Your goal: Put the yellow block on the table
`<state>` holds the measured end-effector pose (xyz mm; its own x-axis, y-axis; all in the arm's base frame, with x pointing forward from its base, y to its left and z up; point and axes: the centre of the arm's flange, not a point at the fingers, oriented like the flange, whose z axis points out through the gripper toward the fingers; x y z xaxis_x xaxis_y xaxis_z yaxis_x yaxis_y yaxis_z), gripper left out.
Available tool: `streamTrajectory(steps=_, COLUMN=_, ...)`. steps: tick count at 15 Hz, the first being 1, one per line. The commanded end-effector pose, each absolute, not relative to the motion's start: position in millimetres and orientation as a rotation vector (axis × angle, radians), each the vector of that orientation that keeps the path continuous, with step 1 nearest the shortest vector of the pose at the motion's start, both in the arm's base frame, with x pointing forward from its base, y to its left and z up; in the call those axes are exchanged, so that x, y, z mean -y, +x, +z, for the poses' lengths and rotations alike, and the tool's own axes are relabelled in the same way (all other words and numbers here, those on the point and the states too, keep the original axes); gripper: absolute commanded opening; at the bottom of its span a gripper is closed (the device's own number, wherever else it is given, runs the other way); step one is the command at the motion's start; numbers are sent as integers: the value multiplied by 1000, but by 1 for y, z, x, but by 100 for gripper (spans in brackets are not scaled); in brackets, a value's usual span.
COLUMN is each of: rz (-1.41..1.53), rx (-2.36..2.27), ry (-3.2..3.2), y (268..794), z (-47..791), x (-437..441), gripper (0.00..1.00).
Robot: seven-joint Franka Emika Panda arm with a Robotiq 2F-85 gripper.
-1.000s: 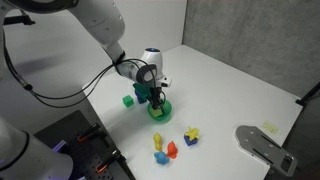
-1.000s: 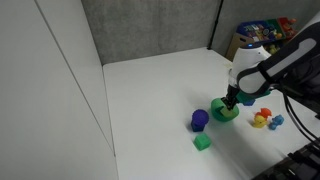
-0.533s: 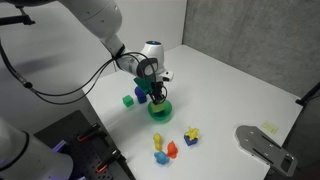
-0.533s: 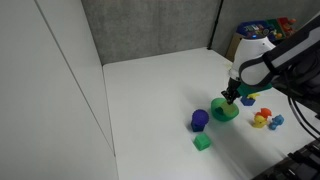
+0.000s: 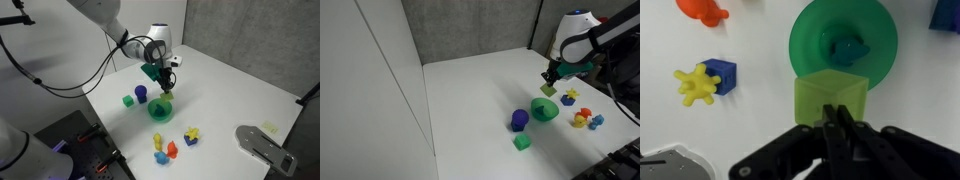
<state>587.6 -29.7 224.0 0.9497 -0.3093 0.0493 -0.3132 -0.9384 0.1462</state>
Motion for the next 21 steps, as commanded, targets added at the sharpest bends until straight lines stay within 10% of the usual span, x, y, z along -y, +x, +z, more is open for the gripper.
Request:
streamTrajectory(steps=1, rz=75, rx=559, ry=2841, y=629, z=247, x=56, gripper=4)
streamTrajectory(steps=2, rz=101, rx=576, ry=2814, y=634, z=256, x=62, gripper=33)
streamTrajectory(steps=12, rz=64, rx=393, ry=2831, y=624, z=282, x=29, gripper=100)
streamTrajectory(steps=21, rz=-86, rx=256, ry=3013, y=582, z=313, x=10, gripper=100)
